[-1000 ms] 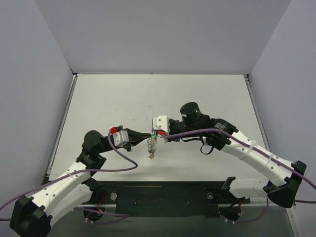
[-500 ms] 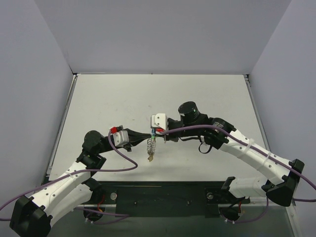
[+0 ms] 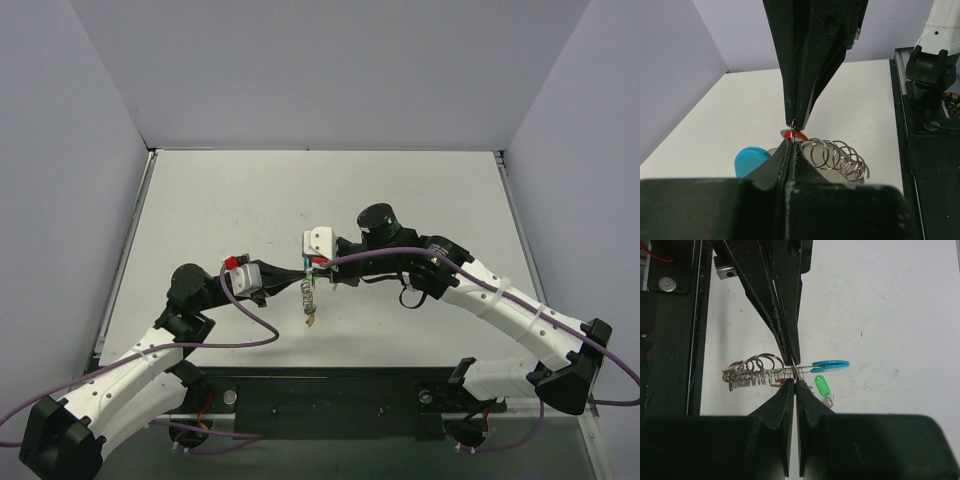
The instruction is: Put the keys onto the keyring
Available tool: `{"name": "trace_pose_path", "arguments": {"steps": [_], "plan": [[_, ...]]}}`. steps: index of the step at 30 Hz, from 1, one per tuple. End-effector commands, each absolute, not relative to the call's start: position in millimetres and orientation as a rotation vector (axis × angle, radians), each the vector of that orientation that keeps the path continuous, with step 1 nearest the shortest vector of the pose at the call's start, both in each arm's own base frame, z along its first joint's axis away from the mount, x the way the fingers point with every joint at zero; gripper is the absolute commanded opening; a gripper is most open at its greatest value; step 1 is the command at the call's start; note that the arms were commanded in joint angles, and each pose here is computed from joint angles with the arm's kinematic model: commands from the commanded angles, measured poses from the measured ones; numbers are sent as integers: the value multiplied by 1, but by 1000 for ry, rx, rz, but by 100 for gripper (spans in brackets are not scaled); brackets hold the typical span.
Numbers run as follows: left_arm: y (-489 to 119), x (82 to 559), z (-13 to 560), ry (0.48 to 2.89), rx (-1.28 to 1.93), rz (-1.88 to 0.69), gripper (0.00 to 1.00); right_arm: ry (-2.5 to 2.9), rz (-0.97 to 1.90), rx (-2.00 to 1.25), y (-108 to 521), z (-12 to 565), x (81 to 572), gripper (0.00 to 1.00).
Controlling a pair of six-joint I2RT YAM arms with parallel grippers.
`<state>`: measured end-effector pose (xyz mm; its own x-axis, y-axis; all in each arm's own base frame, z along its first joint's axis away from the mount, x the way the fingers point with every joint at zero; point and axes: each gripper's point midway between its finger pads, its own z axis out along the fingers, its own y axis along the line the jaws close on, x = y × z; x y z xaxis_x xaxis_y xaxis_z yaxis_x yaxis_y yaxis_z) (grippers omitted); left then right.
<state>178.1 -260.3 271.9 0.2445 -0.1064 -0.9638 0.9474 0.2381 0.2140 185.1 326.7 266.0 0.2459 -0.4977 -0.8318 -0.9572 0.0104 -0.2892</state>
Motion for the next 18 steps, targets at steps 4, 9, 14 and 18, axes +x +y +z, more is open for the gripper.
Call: {"name": "trace_pose_path", "arguments": {"steps": [4, 9, 14, 18], "plan": [[-263, 176, 287, 1017, 1070, -927, 0, 1268, 673, -1583, 342, 302, 186, 0], [-264, 177, 286, 1025, 1080, -918, 0, 1269, 672, -1586, 343, 303, 186, 0], [-264, 178, 284, 1036, 1091, -903, 0, 1266, 681, -1586, 344, 306, 185, 0], [-264, 178, 281, 1043, 1108, -893, 0, 1270, 692, -1593, 344, 305, 183, 0]]}}
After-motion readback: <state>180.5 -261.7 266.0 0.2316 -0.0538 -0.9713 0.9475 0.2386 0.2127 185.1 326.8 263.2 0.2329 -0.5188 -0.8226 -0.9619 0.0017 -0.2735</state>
